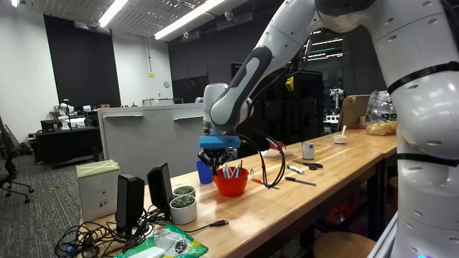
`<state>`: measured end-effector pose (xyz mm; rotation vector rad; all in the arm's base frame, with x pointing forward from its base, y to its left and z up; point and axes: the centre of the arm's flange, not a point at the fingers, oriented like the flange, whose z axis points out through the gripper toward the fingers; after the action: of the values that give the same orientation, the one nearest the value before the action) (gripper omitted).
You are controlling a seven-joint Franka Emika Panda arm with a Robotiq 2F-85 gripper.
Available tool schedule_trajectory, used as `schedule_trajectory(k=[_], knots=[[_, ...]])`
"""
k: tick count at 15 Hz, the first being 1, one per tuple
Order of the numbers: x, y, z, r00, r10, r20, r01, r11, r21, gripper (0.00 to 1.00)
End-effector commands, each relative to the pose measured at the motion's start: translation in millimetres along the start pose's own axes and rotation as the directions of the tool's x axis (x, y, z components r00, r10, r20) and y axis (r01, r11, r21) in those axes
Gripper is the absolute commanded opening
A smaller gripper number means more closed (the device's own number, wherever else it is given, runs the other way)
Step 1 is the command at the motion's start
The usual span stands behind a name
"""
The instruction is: Remove one pencil from the cup, then put the cup upright
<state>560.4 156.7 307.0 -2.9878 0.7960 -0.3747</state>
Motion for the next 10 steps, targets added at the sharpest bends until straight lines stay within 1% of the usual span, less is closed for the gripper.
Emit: schedule_trajectory(k=[1, 2, 4, 6, 10], knots=[[-5, -8, -7, 1.0, -0.025, -0.016, 0.025, 0.999, -0.023, 0.04], [-6, -8, -8, 0.999, -0.032, -0.019, 0.032, 0.999, -0.026, 0.28], [-5, -9, -11, 0.999, -0.043, -0.026, 0.042, 0.999, -0.028, 0.3], [-3, -9, -16, 0.998, -0.047, -0.038, 0.046, 0.999, -0.028, 0.4], [7, -6, -27, 0.997, -0.047, -0.065, 0.045, 0.999, -0.025, 0.67]])
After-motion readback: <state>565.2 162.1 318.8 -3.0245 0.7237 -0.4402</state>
